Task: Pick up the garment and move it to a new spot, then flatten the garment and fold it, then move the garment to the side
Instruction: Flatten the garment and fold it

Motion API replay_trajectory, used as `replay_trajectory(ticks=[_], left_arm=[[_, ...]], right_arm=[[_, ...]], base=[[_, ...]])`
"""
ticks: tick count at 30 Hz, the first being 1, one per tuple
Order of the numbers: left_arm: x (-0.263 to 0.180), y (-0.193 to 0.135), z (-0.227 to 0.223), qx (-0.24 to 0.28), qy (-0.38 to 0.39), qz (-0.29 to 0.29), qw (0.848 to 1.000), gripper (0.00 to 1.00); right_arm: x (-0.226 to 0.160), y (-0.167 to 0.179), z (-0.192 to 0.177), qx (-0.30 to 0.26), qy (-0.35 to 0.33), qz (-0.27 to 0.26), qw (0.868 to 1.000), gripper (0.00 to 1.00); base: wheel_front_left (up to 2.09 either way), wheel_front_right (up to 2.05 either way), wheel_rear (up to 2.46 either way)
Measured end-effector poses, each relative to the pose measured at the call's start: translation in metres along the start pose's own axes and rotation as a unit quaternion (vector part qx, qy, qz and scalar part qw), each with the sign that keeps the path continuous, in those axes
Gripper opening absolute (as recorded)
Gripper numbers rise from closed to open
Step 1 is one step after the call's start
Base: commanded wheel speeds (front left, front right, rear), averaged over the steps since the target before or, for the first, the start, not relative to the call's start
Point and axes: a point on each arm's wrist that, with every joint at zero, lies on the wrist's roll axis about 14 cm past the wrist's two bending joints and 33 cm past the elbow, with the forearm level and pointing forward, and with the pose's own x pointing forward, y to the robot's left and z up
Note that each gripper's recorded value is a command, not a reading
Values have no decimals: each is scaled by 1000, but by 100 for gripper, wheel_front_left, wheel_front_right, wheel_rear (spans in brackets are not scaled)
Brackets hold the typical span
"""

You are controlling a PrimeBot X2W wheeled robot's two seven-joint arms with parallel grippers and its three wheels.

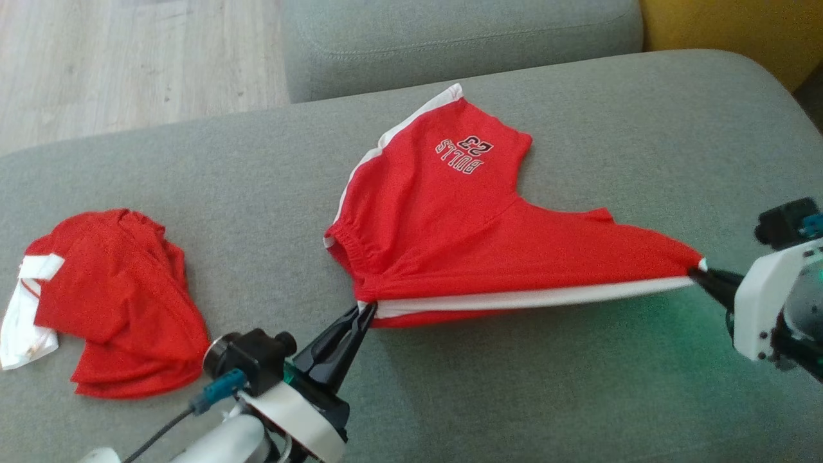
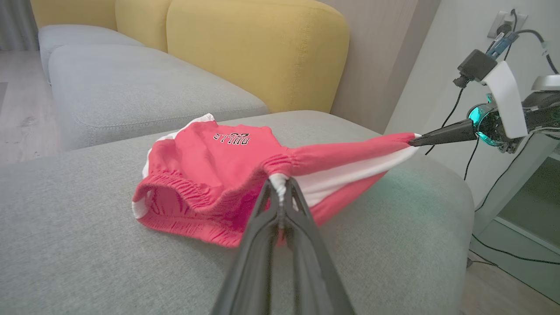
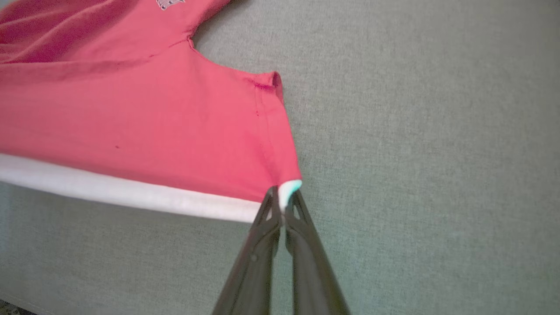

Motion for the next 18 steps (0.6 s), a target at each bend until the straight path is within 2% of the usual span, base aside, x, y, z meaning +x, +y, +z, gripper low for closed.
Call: replay_trajectory(ticks=[8, 12, 18], left_arm=[[2, 16, 9, -2, -10, 24, 1000, 0], [12, 36, 16, 5, -14, 37, 999, 0], [25, 75, 16, 1, -10, 67, 998, 0]], right_arm=[[3, -3, 46, -26, -69, -11, 997, 0], [18, -1, 68, -44, -86, -16, 995, 0], [53, 10, 122, -88, -110, -15, 990, 0]], base=[[0, 0, 0], [0, 0, 0], [0, 0, 0]])
